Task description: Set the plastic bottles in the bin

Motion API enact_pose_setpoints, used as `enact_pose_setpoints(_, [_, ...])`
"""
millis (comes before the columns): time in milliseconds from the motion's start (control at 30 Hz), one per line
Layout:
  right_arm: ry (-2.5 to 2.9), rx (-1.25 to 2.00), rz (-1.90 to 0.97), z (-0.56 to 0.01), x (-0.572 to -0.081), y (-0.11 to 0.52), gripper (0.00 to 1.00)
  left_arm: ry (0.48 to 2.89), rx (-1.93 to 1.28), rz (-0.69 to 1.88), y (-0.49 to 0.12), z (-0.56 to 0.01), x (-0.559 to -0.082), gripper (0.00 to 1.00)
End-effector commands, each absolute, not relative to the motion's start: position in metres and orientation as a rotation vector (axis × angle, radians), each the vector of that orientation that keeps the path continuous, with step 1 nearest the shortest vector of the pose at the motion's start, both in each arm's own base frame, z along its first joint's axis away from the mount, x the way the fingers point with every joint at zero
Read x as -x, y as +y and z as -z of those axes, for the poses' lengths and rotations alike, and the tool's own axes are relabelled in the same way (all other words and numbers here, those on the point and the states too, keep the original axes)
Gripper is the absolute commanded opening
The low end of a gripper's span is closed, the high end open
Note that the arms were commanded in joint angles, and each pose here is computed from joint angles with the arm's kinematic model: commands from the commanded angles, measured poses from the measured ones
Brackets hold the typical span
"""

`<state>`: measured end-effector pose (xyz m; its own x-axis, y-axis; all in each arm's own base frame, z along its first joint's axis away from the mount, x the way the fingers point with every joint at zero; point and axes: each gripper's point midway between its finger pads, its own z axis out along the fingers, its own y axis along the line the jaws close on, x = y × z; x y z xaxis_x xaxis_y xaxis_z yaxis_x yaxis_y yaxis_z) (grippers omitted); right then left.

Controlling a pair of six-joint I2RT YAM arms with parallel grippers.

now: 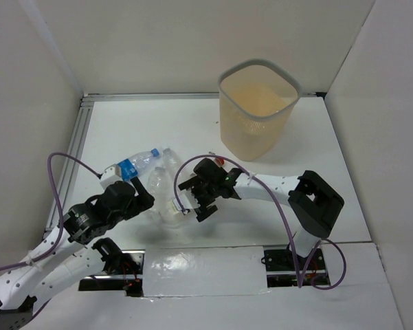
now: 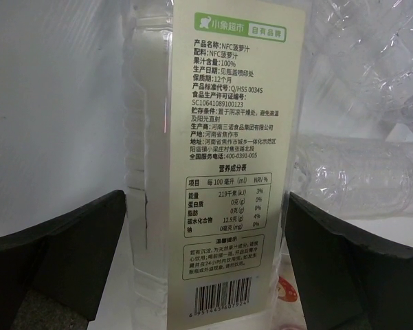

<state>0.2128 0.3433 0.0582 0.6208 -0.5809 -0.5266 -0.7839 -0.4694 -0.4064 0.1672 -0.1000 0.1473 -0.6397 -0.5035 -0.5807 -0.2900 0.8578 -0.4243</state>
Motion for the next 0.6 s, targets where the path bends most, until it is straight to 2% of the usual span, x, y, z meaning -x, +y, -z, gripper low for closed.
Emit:
enact_pose_setpoints(0, [1.089,2.234,-0.454,-0.051,-0.209,0.347,0.99,2.263,0.598,0.433,-0.105,-0.153,-0.171,0.95])
enact_pose_setpoints(200, [1.082,2.285,-0.571,-0.047,-0.188,0.341,0.92,2.272,0.587,0.42,-0.106,-0.149,-0.172,0.95])
enact_pose_setpoints(333, [1.115,2.378,-0.656,-0.043,-0.168,0.313,0.72,2.263,0.576,0.428,-0.109,-0.148,-0.176,0.95])
enact_pose_setpoints(367, [1.113,2.391,-0.689,-0.042,-0.165,0.308,0.62,2.263,0.579,0.408,-0.107,-0.147,-0.178,0.95])
enact_pose_setpoints(467, [1.147,2.41,-0.716,-0.053,-0.158,0.288,0.48,2.258,0.573,0.38,-0.105,-0.144,-0.18,0.95])
enact_pose_setpoints(567, [1.162,2.39,-0.714,-0.072,-0.16,0.274,0.19,2.251,0.547,0.366,-0.107,-0.141,-0.186,0.95])
